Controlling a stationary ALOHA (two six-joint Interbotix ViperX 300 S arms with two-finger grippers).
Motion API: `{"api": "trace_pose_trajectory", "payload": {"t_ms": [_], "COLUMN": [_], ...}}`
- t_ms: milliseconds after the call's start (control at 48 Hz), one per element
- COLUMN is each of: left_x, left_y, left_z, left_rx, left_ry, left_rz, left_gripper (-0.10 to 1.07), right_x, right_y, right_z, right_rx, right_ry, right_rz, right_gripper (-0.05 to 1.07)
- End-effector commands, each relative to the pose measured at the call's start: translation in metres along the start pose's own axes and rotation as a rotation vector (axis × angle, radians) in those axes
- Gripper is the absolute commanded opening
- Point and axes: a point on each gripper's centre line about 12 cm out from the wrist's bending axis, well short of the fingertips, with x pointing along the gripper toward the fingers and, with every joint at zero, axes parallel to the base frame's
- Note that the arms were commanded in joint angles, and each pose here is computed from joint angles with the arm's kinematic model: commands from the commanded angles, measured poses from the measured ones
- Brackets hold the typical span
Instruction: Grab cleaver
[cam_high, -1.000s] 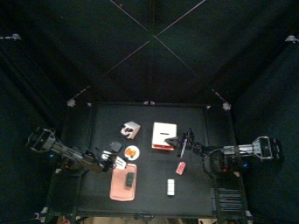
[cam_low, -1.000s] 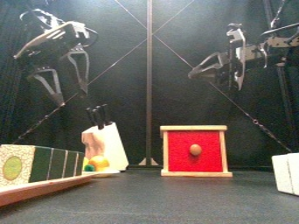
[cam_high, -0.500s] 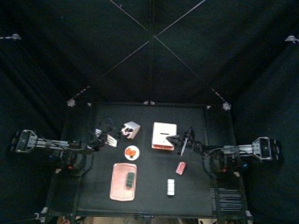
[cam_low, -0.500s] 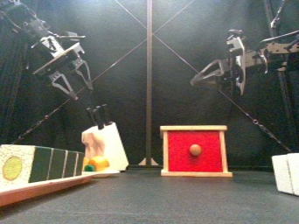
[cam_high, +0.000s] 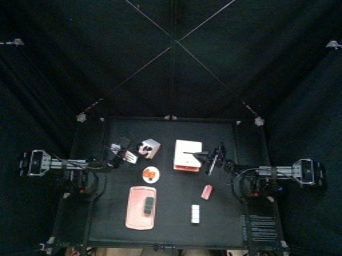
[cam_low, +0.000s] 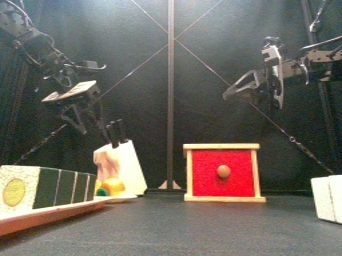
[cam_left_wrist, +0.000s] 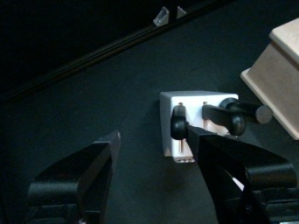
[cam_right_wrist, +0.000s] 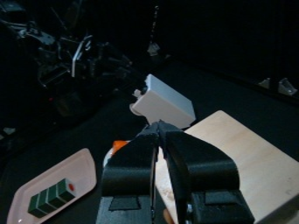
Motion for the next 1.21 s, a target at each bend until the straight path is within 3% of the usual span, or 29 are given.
{"api": "trace_pose_trajectory", "payload": {"t_ms": [0,125,333,562,938,1188], "left_x": [0.001,-0.002,0.001,0.006,0.026,0.021], "left_y": [-0.002,-0.004,-0.007,-0.022,-0.037,-0.038], "left_z": [0.002,0.011,0.009,0.014,0.019,0.032], "left_rx": [-0.001,-0.028,-0.024,-0.002,0.048,-0.022], "left_ry": [0.003,-0.016,-0.01,-0.012,-0.012,-0.04], "left_rz": [0.004,-0.014,-0.015,-0.051,-0.015,-0.014], "left_gripper": [0.94,0.94,0.94,0.94,0.93,0.91], "right_x": [0.001,0.002,0.002,0.0,-0.002,-0.002], "right_y": [0.017,0.024,0.025,0.03,0.032,0.03], "right_z": [0.011,0.013,0.006,0.007,0.009,0.009], "right_rx": [0.004,0.004,0.004,0.0,0.0,-0.002], "right_ry": [-0.033,-0.036,-0.012,-0.015,-0.023,-0.022], "right_rz": [0.057,0.081,0.086,0.109,0.116,0.109], "right_gripper": [0.51,0.51,0.51,0.51,0.51,0.51]}}
